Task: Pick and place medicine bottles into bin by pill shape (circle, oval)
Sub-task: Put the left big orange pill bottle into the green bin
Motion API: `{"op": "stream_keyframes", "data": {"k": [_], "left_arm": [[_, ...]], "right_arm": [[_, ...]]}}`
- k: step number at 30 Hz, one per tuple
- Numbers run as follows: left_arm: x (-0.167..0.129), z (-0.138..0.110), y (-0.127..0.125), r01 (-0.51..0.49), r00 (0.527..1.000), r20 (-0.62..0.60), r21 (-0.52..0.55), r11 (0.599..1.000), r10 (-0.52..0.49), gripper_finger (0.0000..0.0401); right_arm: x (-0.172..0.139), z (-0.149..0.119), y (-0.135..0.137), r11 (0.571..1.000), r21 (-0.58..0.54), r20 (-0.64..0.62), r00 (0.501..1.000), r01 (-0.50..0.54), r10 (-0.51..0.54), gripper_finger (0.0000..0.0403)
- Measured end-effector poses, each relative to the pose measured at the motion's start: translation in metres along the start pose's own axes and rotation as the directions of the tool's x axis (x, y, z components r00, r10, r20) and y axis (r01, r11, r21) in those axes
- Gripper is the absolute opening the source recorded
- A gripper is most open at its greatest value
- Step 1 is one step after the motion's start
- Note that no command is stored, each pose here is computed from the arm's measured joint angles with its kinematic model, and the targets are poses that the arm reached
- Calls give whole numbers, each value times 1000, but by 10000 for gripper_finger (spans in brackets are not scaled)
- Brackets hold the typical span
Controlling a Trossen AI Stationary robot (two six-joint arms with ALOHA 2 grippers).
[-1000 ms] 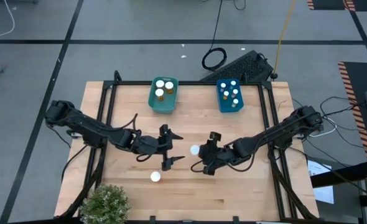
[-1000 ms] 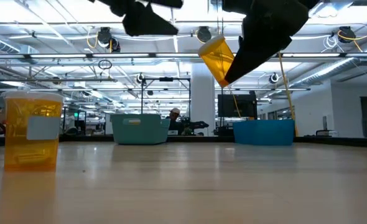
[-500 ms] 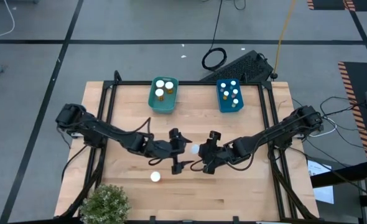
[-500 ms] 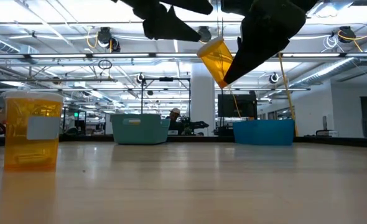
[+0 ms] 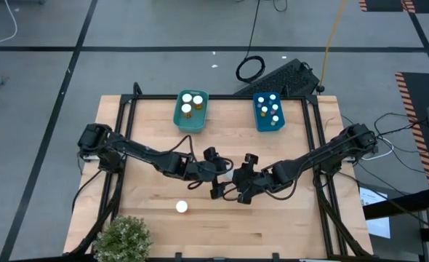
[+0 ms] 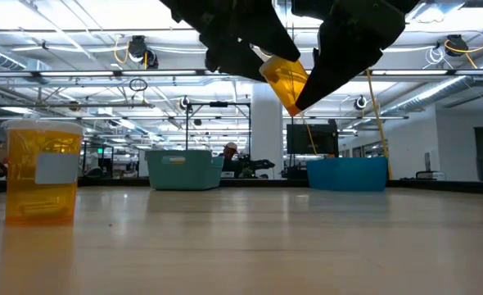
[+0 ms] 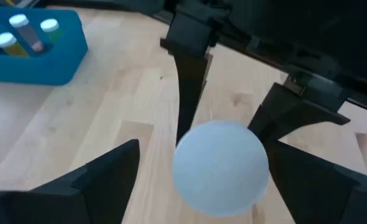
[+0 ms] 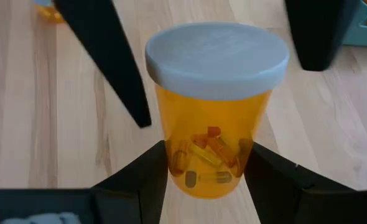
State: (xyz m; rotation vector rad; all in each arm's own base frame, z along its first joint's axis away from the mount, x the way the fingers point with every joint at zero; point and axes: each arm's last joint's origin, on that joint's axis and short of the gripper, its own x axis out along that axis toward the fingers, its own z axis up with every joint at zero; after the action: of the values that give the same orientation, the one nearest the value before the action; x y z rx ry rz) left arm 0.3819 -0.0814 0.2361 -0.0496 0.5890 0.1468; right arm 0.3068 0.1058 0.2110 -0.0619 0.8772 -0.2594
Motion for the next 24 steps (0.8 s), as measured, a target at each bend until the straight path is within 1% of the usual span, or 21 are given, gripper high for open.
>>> {"op": "stream_keyframes", "data": {"k": [4,8,12,14,18,22,24], "left_arm": [[-3,3,2,0,1000,8,-28,1000,1,312],[-3,2,2,6,1000,1,-25,1000,-6,269],[-3,2,1,42,999,-7,-26,999,-42,228],[-3,2,1,42,999,-7,-27,999,-42,213],[-3,2,1,42,999,-7,-27,999,-42,210],[-3,2,1,42,999,-7,-27,999,-42,238],[-3,2,1,43,999,-7,-27,999,-43,242]], "right_arm": [[0,0,0,1000,0,-1,1000,0,0,183],[0,0,0,1000,0,-1,1000,0,0,183],[0,0,0,1000,0,-1,1000,0,0,183],[0,0,0,1000,1,0,1000,0,0,183],[0,0,0,1000,1,0,1000,0,0,183],[0,0,0,1000,3,3,1000,-1,0,183],[0,0,0,1000,4,4,1000,0,0,183]]}}
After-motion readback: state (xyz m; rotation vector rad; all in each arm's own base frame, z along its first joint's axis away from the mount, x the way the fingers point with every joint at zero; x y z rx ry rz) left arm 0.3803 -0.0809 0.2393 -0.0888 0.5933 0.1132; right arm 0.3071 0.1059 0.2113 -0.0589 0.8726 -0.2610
